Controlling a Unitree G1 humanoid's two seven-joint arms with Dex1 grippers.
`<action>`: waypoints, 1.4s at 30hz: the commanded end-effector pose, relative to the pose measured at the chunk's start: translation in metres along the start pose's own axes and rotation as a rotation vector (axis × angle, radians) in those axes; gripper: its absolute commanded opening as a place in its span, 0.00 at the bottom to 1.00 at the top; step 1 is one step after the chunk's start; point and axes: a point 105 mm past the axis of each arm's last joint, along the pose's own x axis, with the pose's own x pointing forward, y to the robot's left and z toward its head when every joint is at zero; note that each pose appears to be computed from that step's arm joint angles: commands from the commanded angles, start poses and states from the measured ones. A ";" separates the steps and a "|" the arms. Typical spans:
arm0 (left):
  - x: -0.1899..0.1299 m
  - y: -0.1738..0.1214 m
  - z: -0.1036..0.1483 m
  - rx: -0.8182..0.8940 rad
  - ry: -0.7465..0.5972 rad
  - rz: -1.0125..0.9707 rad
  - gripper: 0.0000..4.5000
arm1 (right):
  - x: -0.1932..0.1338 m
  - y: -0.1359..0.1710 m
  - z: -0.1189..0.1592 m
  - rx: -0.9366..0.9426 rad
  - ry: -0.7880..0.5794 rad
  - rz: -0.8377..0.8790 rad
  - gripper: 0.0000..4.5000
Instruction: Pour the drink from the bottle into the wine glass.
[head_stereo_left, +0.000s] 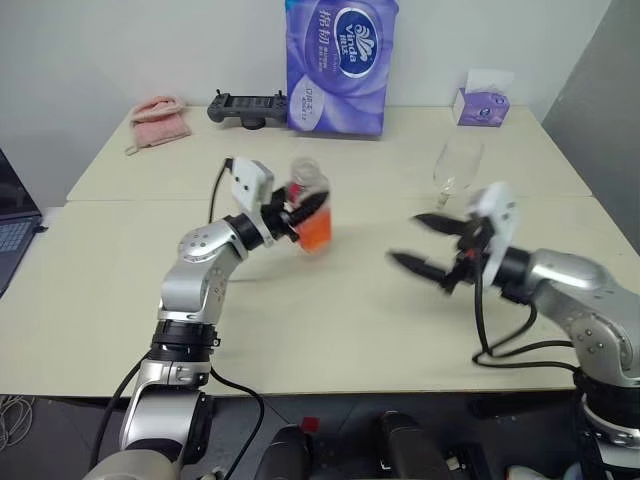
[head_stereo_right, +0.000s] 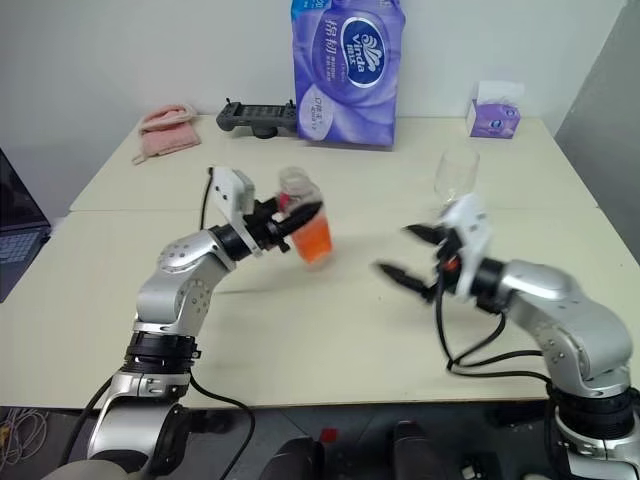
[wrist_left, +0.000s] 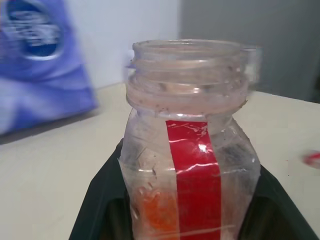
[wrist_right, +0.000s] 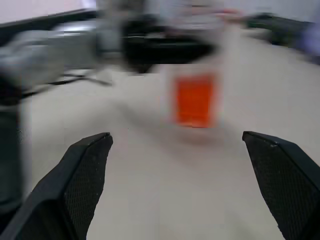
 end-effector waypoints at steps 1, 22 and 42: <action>-0.016 0.045 0.022 0.078 -0.069 0.206 0.38 | 0.035 -0.017 0.012 -0.001 -0.078 -0.107 1.00; -0.058 0.084 -0.027 0.038 -0.008 0.410 0.89 | 0.071 -0.047 0.004 -0.015 -0.072 -0.303 1.00; -0.100 0.061 -0.054 0.003 0.085 0.488 1.00 | 0.044 -0.072 -0.017 -0.003 -0.039 -0.416 1.00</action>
